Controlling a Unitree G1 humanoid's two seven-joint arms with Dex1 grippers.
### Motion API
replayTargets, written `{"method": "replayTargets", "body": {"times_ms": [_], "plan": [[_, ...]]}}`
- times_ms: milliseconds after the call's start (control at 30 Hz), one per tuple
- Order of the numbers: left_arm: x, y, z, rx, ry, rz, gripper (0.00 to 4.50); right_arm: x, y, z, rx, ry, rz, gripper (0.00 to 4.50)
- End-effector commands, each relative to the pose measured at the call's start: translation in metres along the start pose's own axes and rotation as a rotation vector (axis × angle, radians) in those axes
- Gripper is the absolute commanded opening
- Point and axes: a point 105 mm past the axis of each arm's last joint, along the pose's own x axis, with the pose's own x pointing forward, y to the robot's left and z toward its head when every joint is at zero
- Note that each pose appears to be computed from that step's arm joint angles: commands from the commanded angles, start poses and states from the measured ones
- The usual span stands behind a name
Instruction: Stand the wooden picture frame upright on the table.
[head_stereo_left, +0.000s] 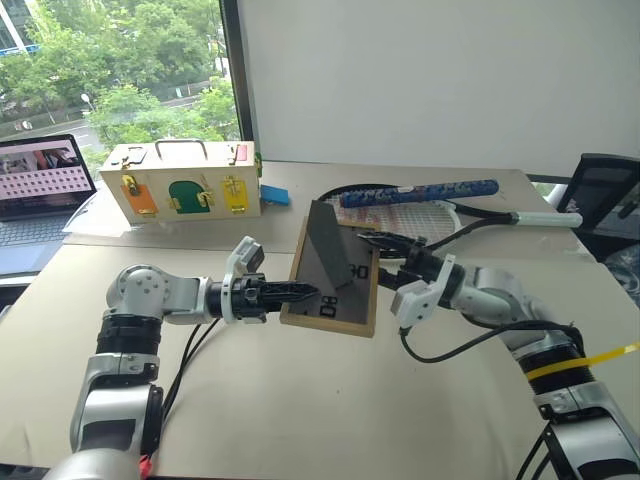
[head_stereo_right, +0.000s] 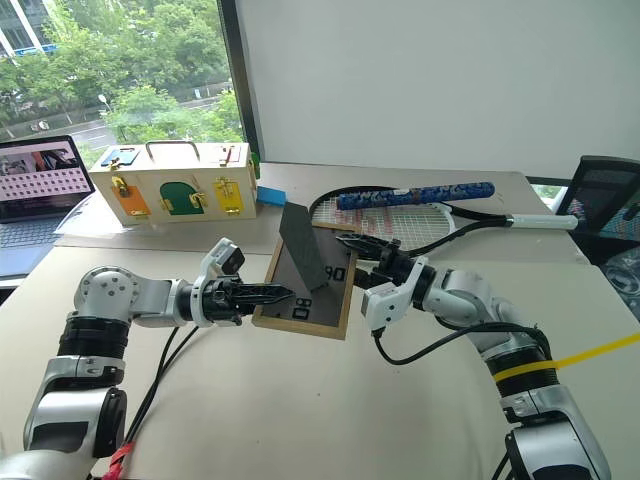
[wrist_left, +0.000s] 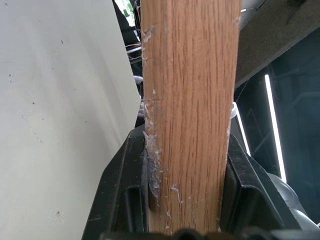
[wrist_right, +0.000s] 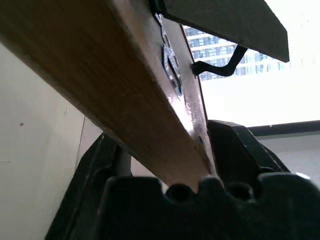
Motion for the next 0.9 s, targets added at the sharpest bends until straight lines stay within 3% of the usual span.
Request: {"method": "replayTargets", "body": {"times_ms": [33, 100, 167, 300, 400, 500, 600, 667, 733, 900], "plan": [[-0.001, 0.003, 0.003, 0.138, -0.021, 0.072, 1.16, 0.003, -0.025, 0.009, -0.004, -0.065, -0.1, 1.85], [-0.003, 0.003, 0.004, 0.215, -0.04, 0.081, 1.16, 0.002, -0.024, 0.008, 0.007, -0.064, -0.095, 1.83], [-0.011, -0.002, 0.004, 0.315, -0.055, 0.085, 2.19, -0.001, -0.023, 0.003, 0.037, -0.044, -0.091, 1.83], [-0.034, -0.017, 0.002, 0.499, -0.084, 0.121, 3.58, -0.005, -0.023, -0.007, 0.103, -0.008, -0.081, 1.38], [-0.058, -0.027, 0.012, 0.713, -0.196, 0.211, 4.5, -0.007, -0.023, -0.018, 0.186, 0.025, -0.079, 1.3], [-0.075, -0.032, 0.009, 0.852, -0.221, 0.276, 4.5, -0.007, -0.024, -0.029, 0.343, 0.052, -0.096, 1.28], [-0.089, -0.027, 0.0, 0.887, -0.188, 0.349, 4.5, 0.002, -0.007, -0.035, 0.827, 0.044, -0.02, 1.28], [-0.1, -0.002, -0.004, 0.972, -0.112, 0.514, 4.5, 0.007, 0.016, -0.033, 1.103, 0.057, 0.093, 1.27], [-0.103, 0.008, -0.003, 1.034, -0.112, 0.582, 4.5, 0.013, 0.023, -0.033, 1.38, 0.049, 0.087, 1.27], [-0.097, 0.002, -0.001, 1.075, -0.195, 0.554, 4.5, 0.018, 0.03, -0.032, 1.606, 0.077, 0.126, 1.27]]}}
